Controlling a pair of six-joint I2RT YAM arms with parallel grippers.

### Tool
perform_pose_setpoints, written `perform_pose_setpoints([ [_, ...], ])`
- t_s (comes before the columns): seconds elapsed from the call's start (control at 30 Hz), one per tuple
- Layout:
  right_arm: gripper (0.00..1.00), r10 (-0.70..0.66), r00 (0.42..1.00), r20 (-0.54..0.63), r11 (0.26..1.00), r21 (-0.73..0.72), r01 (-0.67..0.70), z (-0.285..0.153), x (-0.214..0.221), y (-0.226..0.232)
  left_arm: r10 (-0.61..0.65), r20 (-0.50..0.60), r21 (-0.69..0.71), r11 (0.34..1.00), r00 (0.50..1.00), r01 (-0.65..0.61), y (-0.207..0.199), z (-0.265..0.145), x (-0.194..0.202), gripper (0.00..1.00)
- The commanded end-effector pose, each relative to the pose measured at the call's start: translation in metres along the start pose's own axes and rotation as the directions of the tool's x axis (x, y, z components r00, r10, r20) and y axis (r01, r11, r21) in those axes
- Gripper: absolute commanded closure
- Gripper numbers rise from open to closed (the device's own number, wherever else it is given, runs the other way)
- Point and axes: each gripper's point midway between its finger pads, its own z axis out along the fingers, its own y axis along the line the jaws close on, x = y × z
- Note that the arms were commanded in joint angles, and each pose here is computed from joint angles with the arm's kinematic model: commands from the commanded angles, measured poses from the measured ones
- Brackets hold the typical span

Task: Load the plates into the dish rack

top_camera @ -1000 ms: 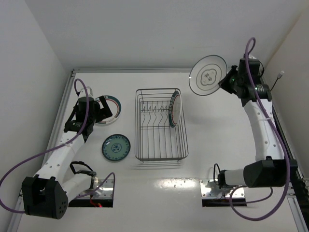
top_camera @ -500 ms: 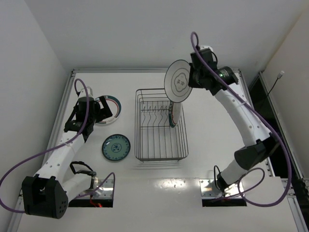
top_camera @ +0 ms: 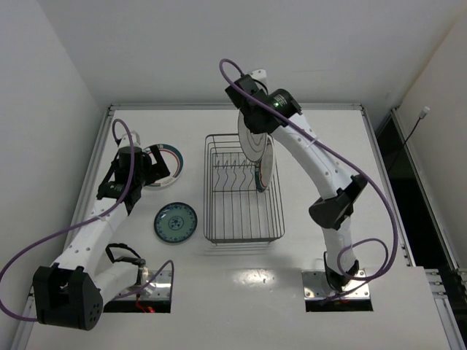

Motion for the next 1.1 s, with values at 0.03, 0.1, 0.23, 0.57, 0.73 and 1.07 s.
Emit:
perform_pose_setpoints([
  [0.03, 1.00, -0.071, 0.997, 0.021, 0.981, 0.182, 0.066, -0.016, -0.001, -0.034, -0.017, 0.074, 0.047, 0.999, 0.997, 0.014, -0.014, -0.013, -0.025, 0.04],
  [0.1, 1.00, -0.089, 0.996, 0.019, 0.973, 0.214, 0.083, -0.018, 0.002, -0.036, -0.010, 0.063, 0.050, 0.999, 0.998, 0.007, -0.016, -0.014, -0.022, 0.04],
  [0.23, 1.00, -0.137, 0.991, 0.003, 0.961, 0.243, 0.132, -0.018, 0.011, -0.034, -0.019, 0.063, 0.051, 0.999, 0.998, 0.016, -0.017, -0.014, -0.022, 0.04],
  [0.57, 1.00, -0.255, 0.963, -0.087, 0.916, 0.298, 0.269, 0.013, 0.045, -0.009, -0.022, 0.071, 0.055, 0.998, 0.997, 0.018, -0.016, -0.017, -0.022, 0.04],
  [0.73, 1.00, -0.282, 0.948, -0.146, 0.916, 0.254, 0.311, 0.025, 0.071, 0.012, -0.022, 0.071, 0.055, 0.998, 0.997, 0.018, -0.016, -0.017, -0.022, 0.04],
  [1.07, 0.98, -0.255, 0.931, -0.262, 0.965, -0.007, 0.263, 0.041, 0.137, 0.083, -0.018, 0.063, 0.030, 0.999, 0.998, 0.016, -0.012, -0.015, -0.019, 0.04],
])
